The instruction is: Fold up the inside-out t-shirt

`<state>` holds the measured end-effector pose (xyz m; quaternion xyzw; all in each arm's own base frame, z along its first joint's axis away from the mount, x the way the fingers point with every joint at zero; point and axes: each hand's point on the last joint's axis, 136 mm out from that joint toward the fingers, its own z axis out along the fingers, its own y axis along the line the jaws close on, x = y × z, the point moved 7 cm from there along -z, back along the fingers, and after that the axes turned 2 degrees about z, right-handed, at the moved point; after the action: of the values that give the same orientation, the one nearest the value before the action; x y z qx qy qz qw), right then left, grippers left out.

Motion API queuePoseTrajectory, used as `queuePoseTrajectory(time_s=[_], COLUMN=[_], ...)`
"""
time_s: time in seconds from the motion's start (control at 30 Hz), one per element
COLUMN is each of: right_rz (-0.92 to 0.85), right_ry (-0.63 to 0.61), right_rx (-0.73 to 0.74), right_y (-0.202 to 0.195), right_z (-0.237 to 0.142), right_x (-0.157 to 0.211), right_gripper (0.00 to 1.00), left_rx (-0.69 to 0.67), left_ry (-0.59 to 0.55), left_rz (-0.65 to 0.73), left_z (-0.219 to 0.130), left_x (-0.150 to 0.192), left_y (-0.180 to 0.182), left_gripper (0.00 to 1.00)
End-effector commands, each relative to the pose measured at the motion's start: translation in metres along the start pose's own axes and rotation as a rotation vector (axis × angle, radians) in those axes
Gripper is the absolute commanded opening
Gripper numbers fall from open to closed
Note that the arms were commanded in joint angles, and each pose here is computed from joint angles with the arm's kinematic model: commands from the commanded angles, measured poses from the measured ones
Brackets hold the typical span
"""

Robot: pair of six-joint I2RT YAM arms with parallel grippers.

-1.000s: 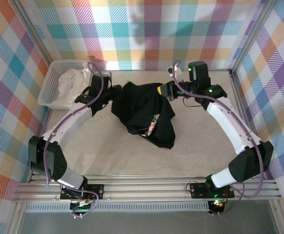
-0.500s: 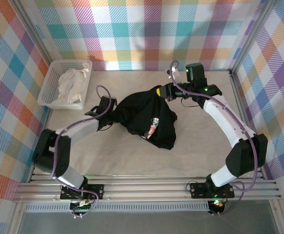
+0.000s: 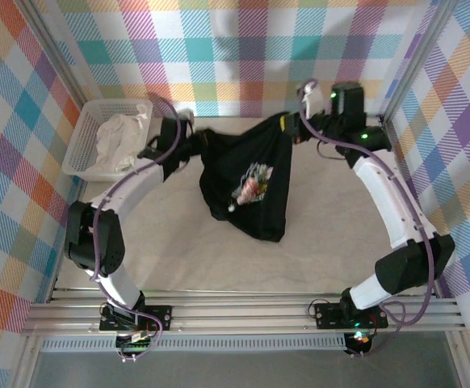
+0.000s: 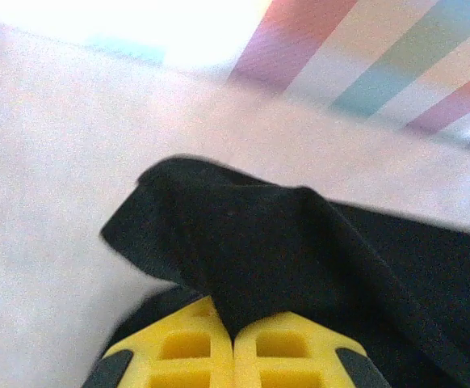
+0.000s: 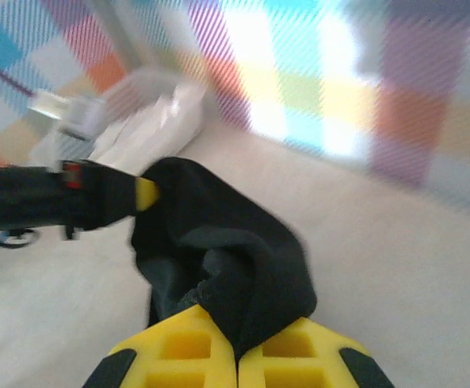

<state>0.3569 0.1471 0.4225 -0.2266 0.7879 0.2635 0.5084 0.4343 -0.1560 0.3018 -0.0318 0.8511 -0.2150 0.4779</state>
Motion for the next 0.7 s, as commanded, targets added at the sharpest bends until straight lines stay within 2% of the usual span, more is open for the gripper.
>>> queuePoseTrajectory(time_s=[0.0,0.07,0.13,0.23,0.3,0.43,0.47,0.57,0.67], right_rz=[-0.257,-0.316,-0.355,-0.370,-0.324,-0.061,0.022,0.234,0.341], right_ry=[-0.305,-0.372,-0.398,-0.359,-0.311,-0.179,-0.132,0.015,0.160], right_rx=[0.110,0.092,0.062,0.012,0.008,-0.012,-0.032,-0.017,0.032], right_y=[0.024,0.036,0.046,0.051,0.048,0.034,0.033,0.028,0.027], right_z=[-0.073,-0.092,-0.105,-0.105,-0.100,-0.077,-0.069,-0.045,-0.025], right_x=[-0.077,-0.091,-0.088,-0.053,-0.016,0.070,0.096,0.174,0.237], right_gripper=[0.00,0.00,0.00,0.00,0.00,0.02,0.06,0.11,0.18], left_rx=[0.147,0.201,0.239,0.263,0.252,0.203,0.203,0.241,0.279], left_ry=[-0.308,-0.401,-0.460,-0.497,-0.478,-0.374,-0.326,-0.184,-0.079], left_rz=[0.102,0.122,0.150,0.170,0.168,0.146,0.141,0.111,0.079], left_z=[-0.090,-0.124,-0.152,-0.178,-0.183,-0.169,-0.160,-0.137,-0.125], left_x=[-0.103,-0.128,-0.138,-0.125,-0.101,-0.040,-0.020,0.029,0.062], left_y=[-0.049,-0.065,-0.073,-0.071,-0.059,-0.029,-0.021,-0.006,0.001], left_gripper=[0.00,0.00,0.00,0.00,0.00,0.00,0.00,0.00,0.00])
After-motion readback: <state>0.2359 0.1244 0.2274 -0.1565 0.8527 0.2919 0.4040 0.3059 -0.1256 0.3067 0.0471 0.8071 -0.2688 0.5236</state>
